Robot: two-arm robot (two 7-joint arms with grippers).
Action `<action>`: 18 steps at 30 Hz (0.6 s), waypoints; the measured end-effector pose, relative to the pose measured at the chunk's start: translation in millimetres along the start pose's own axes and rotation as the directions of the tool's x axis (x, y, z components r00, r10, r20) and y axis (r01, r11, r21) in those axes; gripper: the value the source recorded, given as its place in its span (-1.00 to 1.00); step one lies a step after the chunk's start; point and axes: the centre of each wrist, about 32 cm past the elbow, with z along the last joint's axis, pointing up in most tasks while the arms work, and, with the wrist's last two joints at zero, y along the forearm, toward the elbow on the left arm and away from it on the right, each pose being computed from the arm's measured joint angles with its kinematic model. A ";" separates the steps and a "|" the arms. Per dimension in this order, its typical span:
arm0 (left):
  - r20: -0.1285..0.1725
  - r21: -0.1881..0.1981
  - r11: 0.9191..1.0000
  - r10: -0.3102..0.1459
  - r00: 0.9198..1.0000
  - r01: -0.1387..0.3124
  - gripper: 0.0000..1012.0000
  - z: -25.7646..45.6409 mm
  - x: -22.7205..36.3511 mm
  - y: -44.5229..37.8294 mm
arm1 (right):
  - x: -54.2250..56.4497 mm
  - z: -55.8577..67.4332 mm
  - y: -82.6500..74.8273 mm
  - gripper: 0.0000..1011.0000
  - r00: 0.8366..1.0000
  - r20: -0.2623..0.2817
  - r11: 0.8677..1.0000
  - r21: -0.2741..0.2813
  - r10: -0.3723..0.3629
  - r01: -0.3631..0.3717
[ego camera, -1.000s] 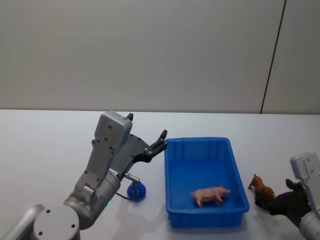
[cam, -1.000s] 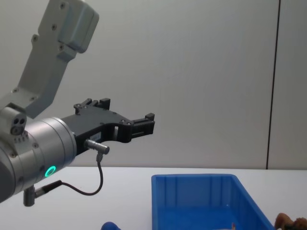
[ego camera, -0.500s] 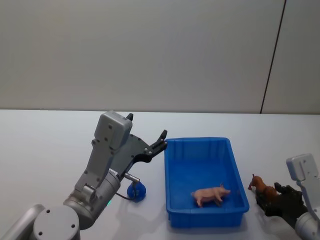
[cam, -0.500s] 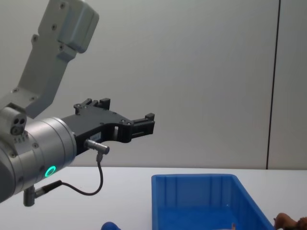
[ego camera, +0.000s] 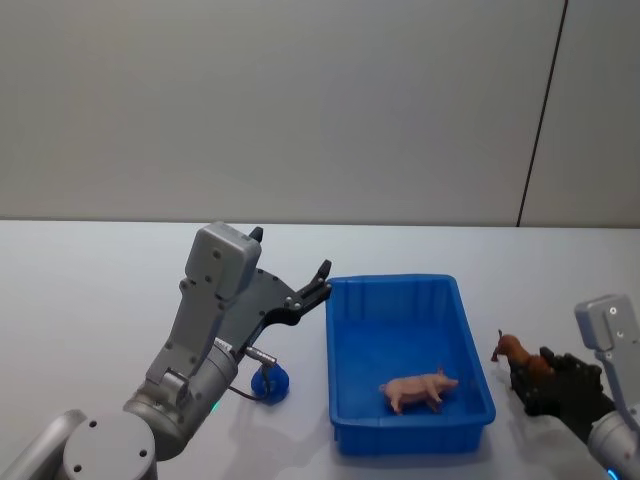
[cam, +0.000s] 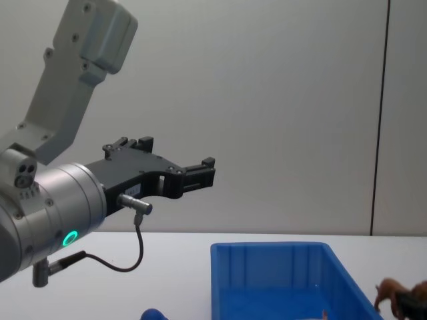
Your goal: Pick up the two dolls from the table and place them into the box.
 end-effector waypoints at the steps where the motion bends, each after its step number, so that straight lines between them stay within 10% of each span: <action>1: 0.000 0.000 1.000 0.000 1.000 0.000 0.98 0.0 0.0 0.0 | 0.4 2.4 -0.8 -0.18 1.000 0.003 1.000 0.015 -0.001 0.001; 18: 0.000 0.000 1.000 0.000 1.000 0.000 0.98 0.0 0.0 0.0 | 2.7 42.9 -7.1 -0.18 0.998 0.054 0.980 0.198 0.027 -0.037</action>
